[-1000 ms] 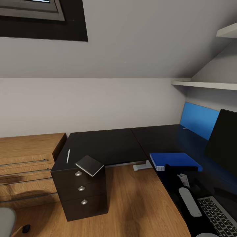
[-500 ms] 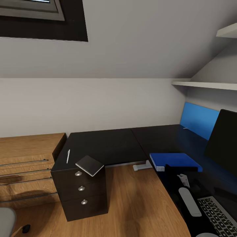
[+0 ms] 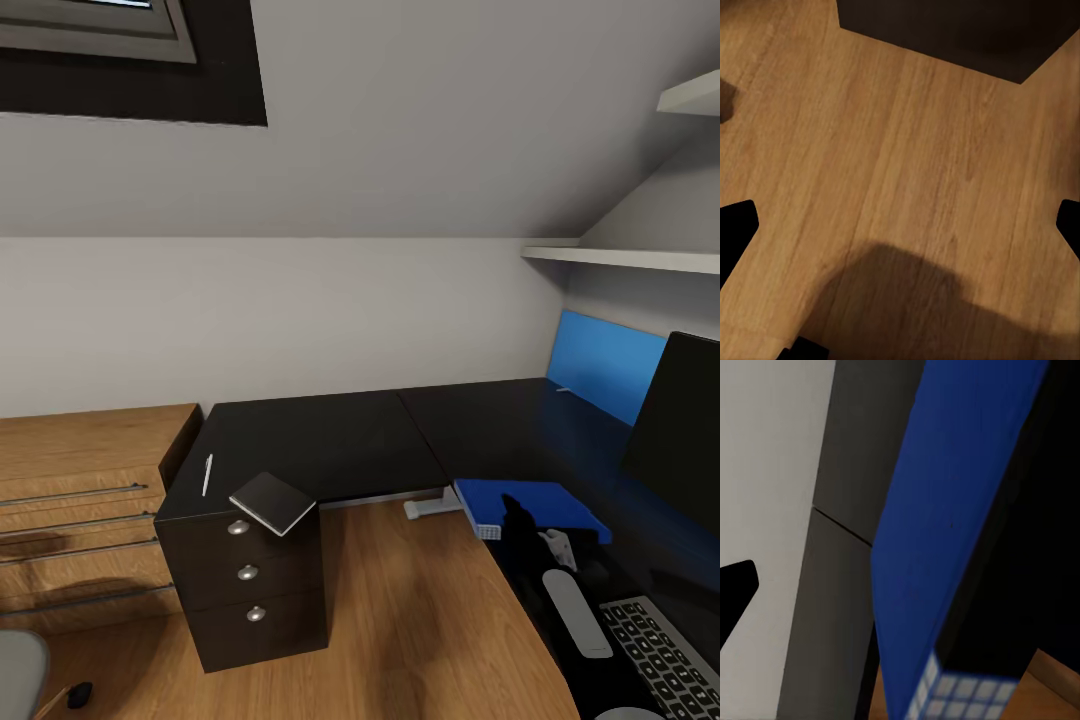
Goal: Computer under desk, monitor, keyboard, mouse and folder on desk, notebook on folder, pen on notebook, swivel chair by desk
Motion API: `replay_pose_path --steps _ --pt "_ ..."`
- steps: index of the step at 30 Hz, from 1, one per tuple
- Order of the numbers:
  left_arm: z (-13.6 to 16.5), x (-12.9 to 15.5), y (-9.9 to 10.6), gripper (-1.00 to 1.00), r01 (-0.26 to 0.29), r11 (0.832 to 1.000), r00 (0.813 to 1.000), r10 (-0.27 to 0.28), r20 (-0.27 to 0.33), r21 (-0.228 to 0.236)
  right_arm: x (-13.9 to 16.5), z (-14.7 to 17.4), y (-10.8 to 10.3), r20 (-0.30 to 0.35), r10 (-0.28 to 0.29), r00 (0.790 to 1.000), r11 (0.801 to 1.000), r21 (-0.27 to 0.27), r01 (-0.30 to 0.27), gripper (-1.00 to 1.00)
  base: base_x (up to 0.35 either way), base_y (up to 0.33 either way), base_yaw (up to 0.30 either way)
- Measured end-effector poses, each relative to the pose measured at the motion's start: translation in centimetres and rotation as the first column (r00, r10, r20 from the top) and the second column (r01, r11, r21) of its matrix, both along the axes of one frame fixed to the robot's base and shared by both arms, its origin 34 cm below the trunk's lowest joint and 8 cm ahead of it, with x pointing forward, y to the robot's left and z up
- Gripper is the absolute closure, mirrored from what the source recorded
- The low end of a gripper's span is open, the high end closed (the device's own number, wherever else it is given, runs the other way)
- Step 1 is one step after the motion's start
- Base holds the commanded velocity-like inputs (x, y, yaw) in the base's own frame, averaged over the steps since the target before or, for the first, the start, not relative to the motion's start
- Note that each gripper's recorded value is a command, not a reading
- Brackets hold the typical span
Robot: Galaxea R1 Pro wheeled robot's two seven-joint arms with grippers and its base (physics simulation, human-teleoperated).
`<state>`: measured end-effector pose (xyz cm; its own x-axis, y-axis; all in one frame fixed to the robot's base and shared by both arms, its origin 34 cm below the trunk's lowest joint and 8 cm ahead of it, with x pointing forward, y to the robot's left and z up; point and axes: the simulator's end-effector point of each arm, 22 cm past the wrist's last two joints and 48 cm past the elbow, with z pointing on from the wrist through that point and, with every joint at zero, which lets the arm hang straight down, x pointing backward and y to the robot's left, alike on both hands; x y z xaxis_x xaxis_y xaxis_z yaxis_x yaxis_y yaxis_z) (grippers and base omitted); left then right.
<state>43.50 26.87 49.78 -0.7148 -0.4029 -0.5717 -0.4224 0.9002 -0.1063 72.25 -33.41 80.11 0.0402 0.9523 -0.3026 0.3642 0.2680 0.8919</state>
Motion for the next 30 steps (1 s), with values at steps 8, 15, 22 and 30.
replay_pose_path --steps 8,15,22,30 --pt "0.0 0.0 -0.1 -1.0 0.001 1.0 1.0 -0.001 0.0 -0.002 0.0 0.1 0.1 0.001 0.003 1.0 1.0 -0.001 -0.003 -1.0 -0.097 0.0 0.0" --pt "0.0 -0.1 -0.1 -1.0 0.001 1.0 1.0 -0.001 -0.002 -0.003 0.1 0.1 0.2 0.001 0.006 1.0 1.0 -0.003 -0.006 -1.0 -0.014 0.0 0.0" --pt "1.1 0.0 -0.1 -1.0 0.0 1.0 1.0 0.0 -0.003 -0.002 0.2 1.5 0.5 0.006 0.013 1.0 1.0 -0.013 -0.013 -1.0 0.0 0.0 0.0" --pt "2.1 -0.1 -0.3 -1.0 0.004 1.0 1.0 -0.004 -0.006 -0.004 0.7 2.8 3.4 -0.026 0.121 0.992 0.971 -0.205 -0.124 -1.0 0.0 0.0 0.0"
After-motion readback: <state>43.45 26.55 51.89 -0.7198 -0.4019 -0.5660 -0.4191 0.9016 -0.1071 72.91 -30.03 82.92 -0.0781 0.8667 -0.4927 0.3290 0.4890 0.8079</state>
